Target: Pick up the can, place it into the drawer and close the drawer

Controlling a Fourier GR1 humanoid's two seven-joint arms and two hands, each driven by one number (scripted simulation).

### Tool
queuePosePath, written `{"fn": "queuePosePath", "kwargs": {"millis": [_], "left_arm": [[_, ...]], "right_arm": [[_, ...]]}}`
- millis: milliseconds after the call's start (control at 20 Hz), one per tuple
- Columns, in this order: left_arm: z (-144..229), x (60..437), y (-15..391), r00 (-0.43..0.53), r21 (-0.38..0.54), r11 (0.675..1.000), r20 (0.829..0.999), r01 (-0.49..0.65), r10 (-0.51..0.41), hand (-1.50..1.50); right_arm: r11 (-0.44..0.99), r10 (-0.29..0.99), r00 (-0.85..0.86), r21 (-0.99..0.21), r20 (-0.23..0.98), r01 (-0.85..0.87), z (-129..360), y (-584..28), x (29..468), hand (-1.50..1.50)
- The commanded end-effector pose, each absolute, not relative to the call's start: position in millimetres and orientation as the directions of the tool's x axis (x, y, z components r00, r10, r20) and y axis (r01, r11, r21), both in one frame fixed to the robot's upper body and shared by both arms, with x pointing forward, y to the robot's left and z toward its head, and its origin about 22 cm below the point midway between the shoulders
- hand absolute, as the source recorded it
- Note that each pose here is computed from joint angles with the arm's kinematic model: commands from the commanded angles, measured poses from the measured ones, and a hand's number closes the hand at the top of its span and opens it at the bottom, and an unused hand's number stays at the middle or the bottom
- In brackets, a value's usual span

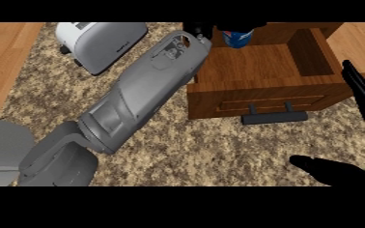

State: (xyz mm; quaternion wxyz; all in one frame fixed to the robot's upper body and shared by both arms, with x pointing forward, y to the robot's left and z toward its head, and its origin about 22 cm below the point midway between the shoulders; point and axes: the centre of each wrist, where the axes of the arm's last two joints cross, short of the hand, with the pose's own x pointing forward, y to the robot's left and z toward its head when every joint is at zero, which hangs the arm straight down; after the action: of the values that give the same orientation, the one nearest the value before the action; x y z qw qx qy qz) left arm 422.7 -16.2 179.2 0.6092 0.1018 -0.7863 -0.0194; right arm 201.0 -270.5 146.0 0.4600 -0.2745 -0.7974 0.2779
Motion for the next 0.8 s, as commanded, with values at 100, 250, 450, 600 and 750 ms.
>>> {"fn": "queuePosePath", "kwargs": {"millis": [100,250,450,600,750], "left_arm": [[171.8,424.1,-11.7,-0.224,0.158,0.978,0.957,-0.134,-0.185,-1.50],[200.8,422.0,-22.7,-0.223,0.135,0.984,0.962,-0.116,-0.159,-1.50],[203.0,423.5,-16.6,-0.231,0.147,0.981,0.957,-0.124,-0.172,-1.50],[206.7,420.4,-9.6,-0.225,0.125,0.983,0.962,-0.134,-0.153,-1.50],[191.3,426.4,19.2,-0.199,0.159,0.979,0.963,-0.129,-0.183,-1.50]], "right_arm": [[0.508,0.834,-0.361,-0.837,0.418,0.205,119.3,-252.0,221.7,-1.50],[0.438,0.871,-0.338,-0.875,0.356,0.205,113.8,-230.9,236.3,-1.50],[0.324,0.922,-0.282,-0.927,0.265,0.187,74.2,-227.1,246.3,-1.50],[0.360,0.917,-0.263,-0.904,0.299,0.230,56.8,-242.0,261.8,-1.50],[0.365,0.921,-0.243,-0.896,0.306,0.254,48.6,-216.2,284.2,-1.50]]}}
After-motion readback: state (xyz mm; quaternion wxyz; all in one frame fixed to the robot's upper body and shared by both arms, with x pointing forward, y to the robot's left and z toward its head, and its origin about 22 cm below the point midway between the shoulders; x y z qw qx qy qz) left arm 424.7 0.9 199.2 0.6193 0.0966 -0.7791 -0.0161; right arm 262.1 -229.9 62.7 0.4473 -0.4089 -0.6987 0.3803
